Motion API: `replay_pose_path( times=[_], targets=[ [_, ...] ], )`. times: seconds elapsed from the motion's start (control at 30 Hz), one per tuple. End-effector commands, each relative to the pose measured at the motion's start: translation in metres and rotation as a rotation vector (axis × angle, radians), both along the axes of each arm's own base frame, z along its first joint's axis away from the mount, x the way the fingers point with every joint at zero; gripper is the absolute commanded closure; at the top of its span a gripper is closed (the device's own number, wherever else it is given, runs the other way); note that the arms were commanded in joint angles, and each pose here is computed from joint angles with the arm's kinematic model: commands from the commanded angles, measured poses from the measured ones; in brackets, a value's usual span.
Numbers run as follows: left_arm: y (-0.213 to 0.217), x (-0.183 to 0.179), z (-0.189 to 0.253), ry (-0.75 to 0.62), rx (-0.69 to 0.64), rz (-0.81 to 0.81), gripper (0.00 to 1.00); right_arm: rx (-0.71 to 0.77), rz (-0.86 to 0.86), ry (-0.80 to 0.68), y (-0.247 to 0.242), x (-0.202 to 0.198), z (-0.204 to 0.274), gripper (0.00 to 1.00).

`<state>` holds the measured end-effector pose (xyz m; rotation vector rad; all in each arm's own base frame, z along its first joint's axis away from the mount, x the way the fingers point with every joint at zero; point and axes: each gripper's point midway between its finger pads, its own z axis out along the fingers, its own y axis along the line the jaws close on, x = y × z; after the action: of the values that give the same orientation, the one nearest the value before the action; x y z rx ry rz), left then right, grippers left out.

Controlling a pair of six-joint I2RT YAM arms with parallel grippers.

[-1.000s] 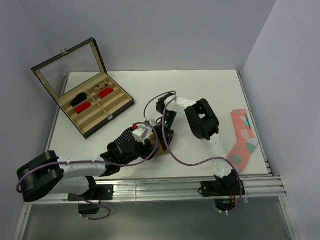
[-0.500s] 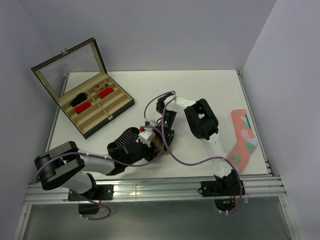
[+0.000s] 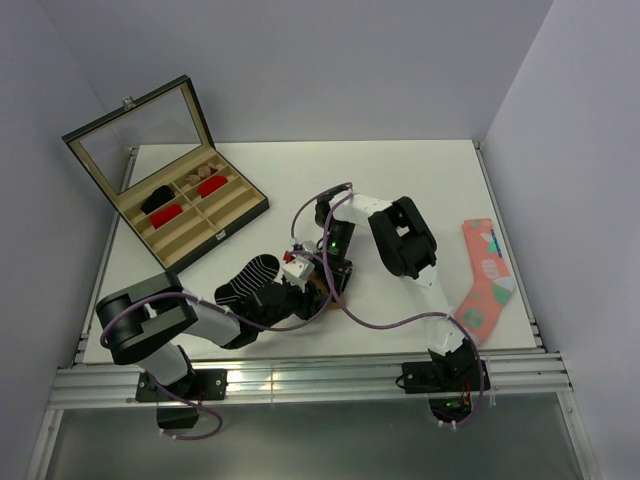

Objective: Roll the socks
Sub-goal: Roll the sock at the center of the board.

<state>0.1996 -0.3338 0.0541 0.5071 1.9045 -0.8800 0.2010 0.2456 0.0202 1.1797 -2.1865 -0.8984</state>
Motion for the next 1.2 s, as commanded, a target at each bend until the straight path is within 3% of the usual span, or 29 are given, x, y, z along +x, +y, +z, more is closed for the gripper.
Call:
replay_pose_path(
  times=[0.0,0.23,0.57,0.9,1.03,1.17],
  targets=[
    [0.002,0.010,-0.002,-0.012,0.004,0.029,0.53,-0.062,0.129,-0.194,-0.018,0.031,-0.057,0.71],
    [0.008,0.017,0.016,-0.046,-0.013,0.038,0.51,-0.084,0.135,-0.204,-0.020,0.034,-0.060,0.71],
    [-0.010,0.010,0.026,-0.044,-0.013,-0.124,0.51,-0.096,0.210,-0.207,-0.020,0.045,-0.053,0.71],
    [0.006,0.022,0.041,-0.079,-0.041,-0.064,0.51,-0.091,0.259,-0.213,-0.015,0.047,-0.059,0.71],
    [0.005,0.017,0.064,-0.100,-0.072,-0.084,0.50,-0.097,0.258,-0.215,-0.015,0.046,-0.060,0.71],
    [0.001,0.013,0.055,-0.082,-0.042,-0.124,0.50,-0.091,0.265,-0.209,-0.016,0.044,-0.058,0.71]
  ],
)
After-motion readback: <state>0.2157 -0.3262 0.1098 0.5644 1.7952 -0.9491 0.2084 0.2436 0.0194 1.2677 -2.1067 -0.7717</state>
